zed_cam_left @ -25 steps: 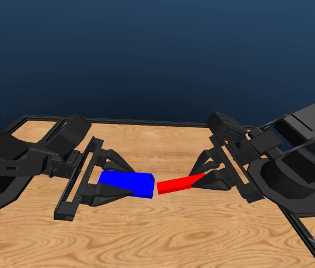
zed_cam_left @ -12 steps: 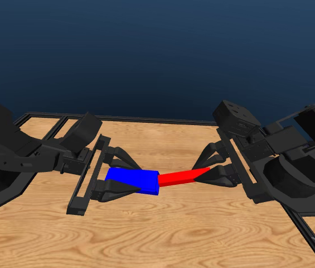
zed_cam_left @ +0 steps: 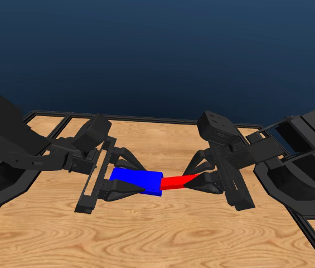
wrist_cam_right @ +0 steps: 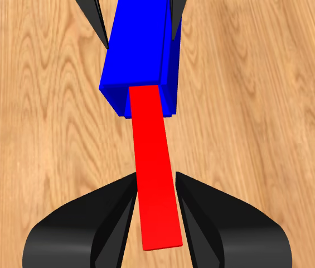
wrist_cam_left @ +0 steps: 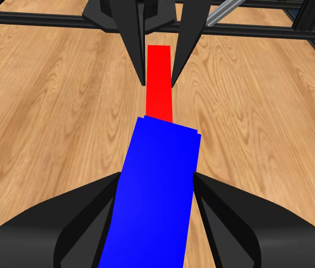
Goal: Insert peg into socket
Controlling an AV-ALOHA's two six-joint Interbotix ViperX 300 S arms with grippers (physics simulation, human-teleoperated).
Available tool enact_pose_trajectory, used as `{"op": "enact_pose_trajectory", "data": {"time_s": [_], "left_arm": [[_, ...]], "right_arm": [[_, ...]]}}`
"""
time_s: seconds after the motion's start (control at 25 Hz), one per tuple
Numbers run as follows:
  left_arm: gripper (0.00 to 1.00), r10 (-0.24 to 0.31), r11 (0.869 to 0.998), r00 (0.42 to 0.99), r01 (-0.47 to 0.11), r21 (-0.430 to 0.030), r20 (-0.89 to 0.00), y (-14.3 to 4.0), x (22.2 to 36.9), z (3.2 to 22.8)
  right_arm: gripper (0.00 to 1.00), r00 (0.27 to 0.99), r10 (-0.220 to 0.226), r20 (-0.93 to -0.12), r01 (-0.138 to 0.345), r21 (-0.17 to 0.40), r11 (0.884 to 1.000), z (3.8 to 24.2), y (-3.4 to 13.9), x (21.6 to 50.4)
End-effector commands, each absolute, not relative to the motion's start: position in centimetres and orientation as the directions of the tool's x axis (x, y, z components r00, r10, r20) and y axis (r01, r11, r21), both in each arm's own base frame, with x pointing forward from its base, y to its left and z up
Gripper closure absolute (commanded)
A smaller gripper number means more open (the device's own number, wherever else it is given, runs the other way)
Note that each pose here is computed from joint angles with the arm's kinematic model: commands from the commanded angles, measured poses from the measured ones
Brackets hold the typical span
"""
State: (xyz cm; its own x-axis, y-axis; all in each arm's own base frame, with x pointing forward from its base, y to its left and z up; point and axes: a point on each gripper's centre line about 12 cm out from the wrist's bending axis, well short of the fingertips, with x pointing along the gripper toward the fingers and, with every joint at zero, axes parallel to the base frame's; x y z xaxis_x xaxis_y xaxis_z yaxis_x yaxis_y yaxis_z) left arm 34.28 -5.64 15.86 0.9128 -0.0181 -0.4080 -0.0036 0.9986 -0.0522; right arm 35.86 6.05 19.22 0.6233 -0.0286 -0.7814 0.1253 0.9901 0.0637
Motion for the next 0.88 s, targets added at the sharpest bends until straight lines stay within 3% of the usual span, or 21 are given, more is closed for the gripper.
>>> {"op": "enact_pose_trajectory", "data": {"time_s": [0.04, 0.2, 0.24, 0.32, 0.4, 0.48, 0.52, 0.56, 0.6, 0.88], "left_arm": [[1.0, -0.014, 0.998, 0.944, -0.008, -0.062, -0.331, -5.7, 35.2, 17.8], [1.0, -0.018, 0.998, 0.933, -0.004, -0.059, -0.359, -5.8, 35.0, 16.7], [1.0, -0.018, 0.998, 0.939, -0.005, -0.067, -0.344, -5.8, 35.3, 17.5], [1.0, -0.013, 0.998, 0.928, -0.012, -0.067, -0.373, -5.5, 35.0, 16.5], [1.0, -0.024, 0.998, 0.939, 0.001, -0.066, -0.344, -5.9, 35.3, 17.3], [1.0, -0.023, 0.997, 0.929, -0.003, -0.071, -0.369, -5.8, 35.0, 16.6], [1.0, -0.021, 0.997, 0.939, -0.008, -0.083, -0.344, -5.8, 35.2, 17.4], [1.0, -0.025, 0.997, 0.93, -0.003, -0.076, -0.367, -5.8, 34.9, 16.8], [1.0, -0.037, 0.997, 0.928, 0.011, -0.074, -0.372, -6.1, 34.8, 16.9], [1.0, -0.016, 0.997, 0.919, -0.017, -0.079, -0.395, -5.6, 34.2, 16.0]], "right_arm": [[1.0, 0.698, 0.021, -0.716, 0.092, 0.119, 0.989, 19.6, 5.8, 38.5], [1.0, 0.746, 0.062, -0.664, 0.059, 0.159, 0.986, 19.3, 5.8, 40.6], [1.0, 0.743, 0.068, -0.666, 0.049, 0.155, 0.987, 18.8, 5.8, 40.8], [1.0, 0.76, 0.081, -0.645, 0.033, 0.163, 0.986, 19.1, 6.0, 41.5], [1.0, 0.763, 0.09, -0.64, 0.022, 0.165, 0.986, 18.7, 6.2, 41.9], [1.0, 0.76, 0.095, -0.643, 0.02, 0.169, 0.985, 18.3, 6.3, 41.8], [1.0, 0.754, 0.094, -0.651, 0.026, 0.172, 0.985, 18.3, 6.4, 41.7], [0.06, 0.755, 0.098, -0.649, 0.024, 0.177, 0.984, 17.9, 6.4, 41.6], [0.0, 0.737, 0.096, -0.669, 0.038, 0.182, 0.983, 17.6, 6.4, 40.9], [0.0, 0.708, 0.078, -0.702, 0.081, 0.19, 0.978, 18.1, 5.6, 38.0]]}}
